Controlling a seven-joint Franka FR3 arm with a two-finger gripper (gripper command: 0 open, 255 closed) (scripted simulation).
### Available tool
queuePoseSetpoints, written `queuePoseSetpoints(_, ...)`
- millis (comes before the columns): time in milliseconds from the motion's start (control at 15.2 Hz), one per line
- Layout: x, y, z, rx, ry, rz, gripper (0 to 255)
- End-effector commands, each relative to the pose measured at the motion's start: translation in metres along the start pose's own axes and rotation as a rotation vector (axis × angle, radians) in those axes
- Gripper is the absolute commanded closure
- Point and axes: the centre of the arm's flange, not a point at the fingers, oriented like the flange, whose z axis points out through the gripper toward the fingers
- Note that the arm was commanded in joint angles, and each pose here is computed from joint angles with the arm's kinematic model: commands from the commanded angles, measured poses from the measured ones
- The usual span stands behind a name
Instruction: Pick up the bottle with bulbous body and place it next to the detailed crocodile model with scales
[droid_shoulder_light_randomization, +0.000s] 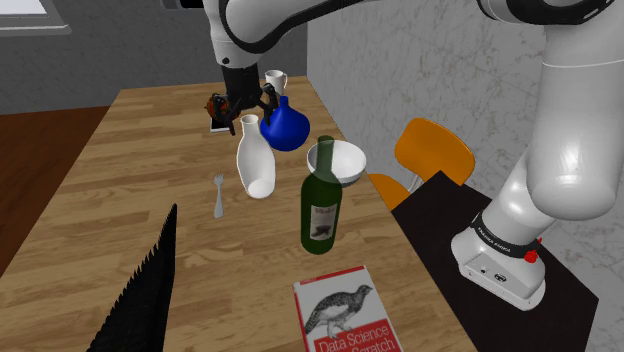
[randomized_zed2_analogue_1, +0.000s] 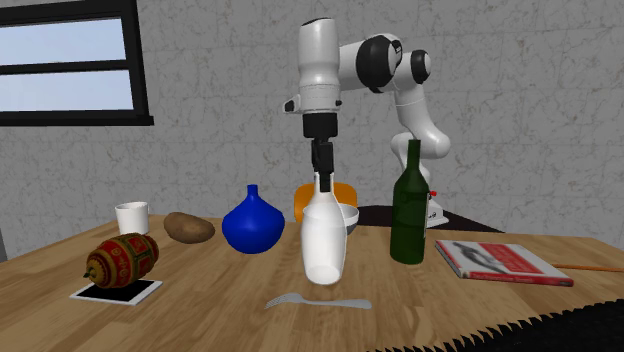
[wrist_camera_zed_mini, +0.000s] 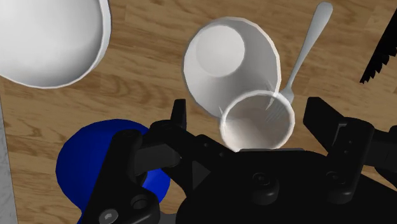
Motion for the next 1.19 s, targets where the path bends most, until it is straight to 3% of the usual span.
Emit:
queuePoseSetpoints(0,-0.0009,0.0,0.0031,0.0,0.001,0.0,0)
queuePoseSetpoints(396,-0.0009,0.0,0.0031,0.0,0.0,0.0,0)
queuePoseSetpoints(462,-0.0009,0.0,0.0031,0.0,0.0,0.0,255)
queuePoseSetpoints(1122,-0.0011,0.0001,-0.0022,0.0,0.001,0.0,255)
